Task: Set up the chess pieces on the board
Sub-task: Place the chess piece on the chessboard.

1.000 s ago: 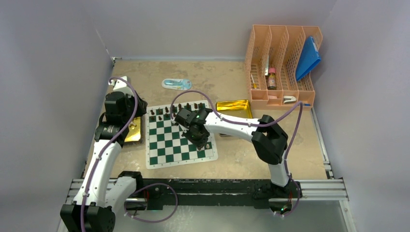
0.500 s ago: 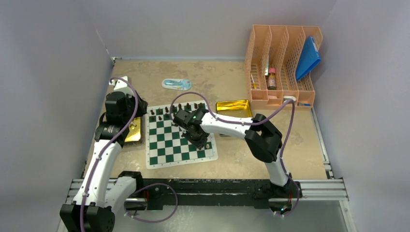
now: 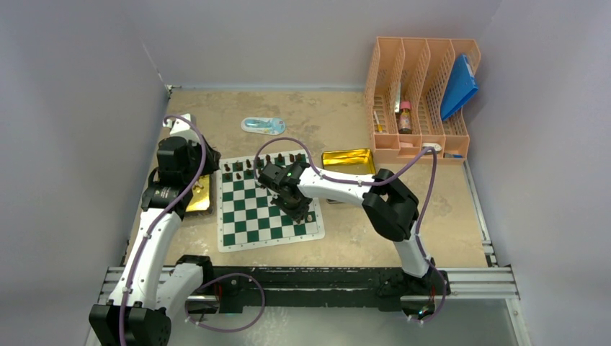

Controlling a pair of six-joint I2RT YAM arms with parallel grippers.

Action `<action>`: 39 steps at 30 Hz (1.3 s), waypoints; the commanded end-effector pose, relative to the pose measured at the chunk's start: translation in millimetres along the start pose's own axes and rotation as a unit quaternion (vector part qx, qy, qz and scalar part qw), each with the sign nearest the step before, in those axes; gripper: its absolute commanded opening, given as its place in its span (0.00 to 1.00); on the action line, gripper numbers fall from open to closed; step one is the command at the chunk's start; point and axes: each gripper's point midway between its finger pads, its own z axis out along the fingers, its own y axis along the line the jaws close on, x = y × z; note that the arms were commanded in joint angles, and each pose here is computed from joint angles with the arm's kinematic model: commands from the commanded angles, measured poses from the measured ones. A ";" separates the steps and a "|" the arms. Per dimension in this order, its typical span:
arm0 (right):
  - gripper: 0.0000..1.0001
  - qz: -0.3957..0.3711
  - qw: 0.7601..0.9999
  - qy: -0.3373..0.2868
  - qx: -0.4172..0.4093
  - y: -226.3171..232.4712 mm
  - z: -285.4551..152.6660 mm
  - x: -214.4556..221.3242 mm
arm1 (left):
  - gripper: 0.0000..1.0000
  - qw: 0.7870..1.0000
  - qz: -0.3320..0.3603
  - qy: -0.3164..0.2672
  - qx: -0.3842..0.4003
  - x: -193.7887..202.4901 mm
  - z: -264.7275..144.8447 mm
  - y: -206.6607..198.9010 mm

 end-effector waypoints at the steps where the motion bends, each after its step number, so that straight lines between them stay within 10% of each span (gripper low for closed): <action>1: 0.12 0.004 1.000 -0.015 0.014 -6.1 -12.8 -9.8 | 0.11 0.999 0.004 -0.039 0.010 -25.5 -9.2 -8.8; 28: 0.15 0.003 1.000 -0.008 0.013 -5.7 -4.2 -13.7 | 0.11 0.999 0.007 -0.040 0.008 -27.5 -10.3 -9.1; 39: 0.36 0.012 0.999 -0.046 0.013 -5.3 -28.8 -32.6 | 0.11 0.999 -0.034 -0.019 0.015 -23.3 -14.8 -16.2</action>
